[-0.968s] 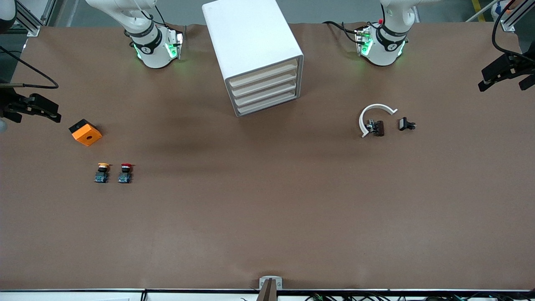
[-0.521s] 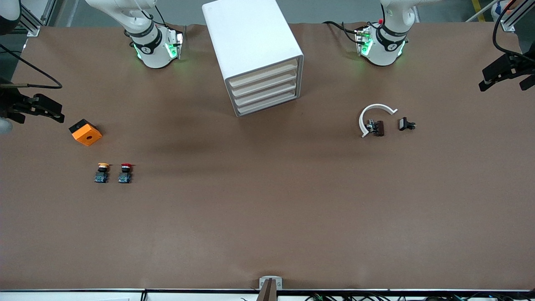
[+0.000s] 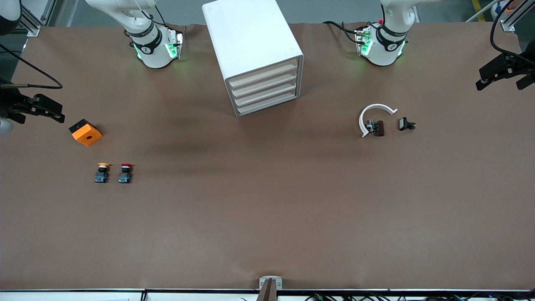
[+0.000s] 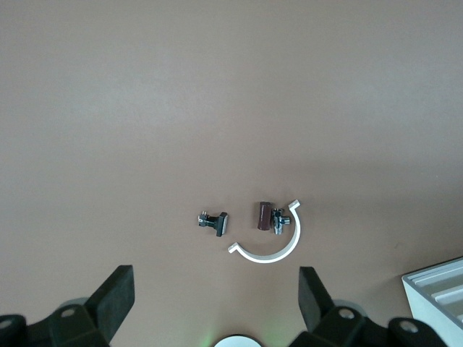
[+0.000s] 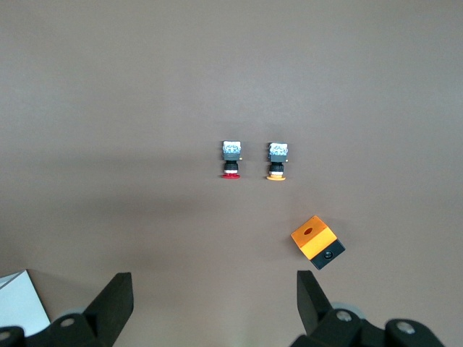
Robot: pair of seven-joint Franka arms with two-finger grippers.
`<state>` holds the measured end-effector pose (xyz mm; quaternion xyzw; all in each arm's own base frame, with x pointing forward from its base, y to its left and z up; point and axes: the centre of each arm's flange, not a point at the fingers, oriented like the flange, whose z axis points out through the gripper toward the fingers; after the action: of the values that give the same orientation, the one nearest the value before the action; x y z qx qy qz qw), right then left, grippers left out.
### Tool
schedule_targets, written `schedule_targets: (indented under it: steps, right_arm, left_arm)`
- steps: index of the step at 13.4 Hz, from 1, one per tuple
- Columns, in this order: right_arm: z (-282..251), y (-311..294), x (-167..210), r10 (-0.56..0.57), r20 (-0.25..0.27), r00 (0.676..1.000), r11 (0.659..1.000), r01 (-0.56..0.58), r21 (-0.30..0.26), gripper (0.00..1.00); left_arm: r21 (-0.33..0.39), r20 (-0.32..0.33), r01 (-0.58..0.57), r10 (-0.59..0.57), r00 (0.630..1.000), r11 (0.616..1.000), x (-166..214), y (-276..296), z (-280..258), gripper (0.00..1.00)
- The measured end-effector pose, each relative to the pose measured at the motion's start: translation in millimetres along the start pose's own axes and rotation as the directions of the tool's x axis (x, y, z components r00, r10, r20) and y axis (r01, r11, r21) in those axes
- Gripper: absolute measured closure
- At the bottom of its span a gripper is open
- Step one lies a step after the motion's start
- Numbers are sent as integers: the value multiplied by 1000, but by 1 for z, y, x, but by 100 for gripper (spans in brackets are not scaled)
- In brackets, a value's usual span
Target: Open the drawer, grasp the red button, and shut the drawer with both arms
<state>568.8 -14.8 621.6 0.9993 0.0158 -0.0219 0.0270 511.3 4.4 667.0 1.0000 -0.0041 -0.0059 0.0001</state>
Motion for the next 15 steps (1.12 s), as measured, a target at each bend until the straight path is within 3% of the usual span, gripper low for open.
schedule_targets:
  steps: [7,15]
  right_arm:
    - [1,0,1,-1,1,1000,1000,1,2,0]
    - [1,-11,1,-18,0,1000,1000,18,11,0]
  left_arm:
    - [1,38,-78,78,996,997,0,18,14,0]
    - [9,36,-104,104,994,995,-11,32,12,0]
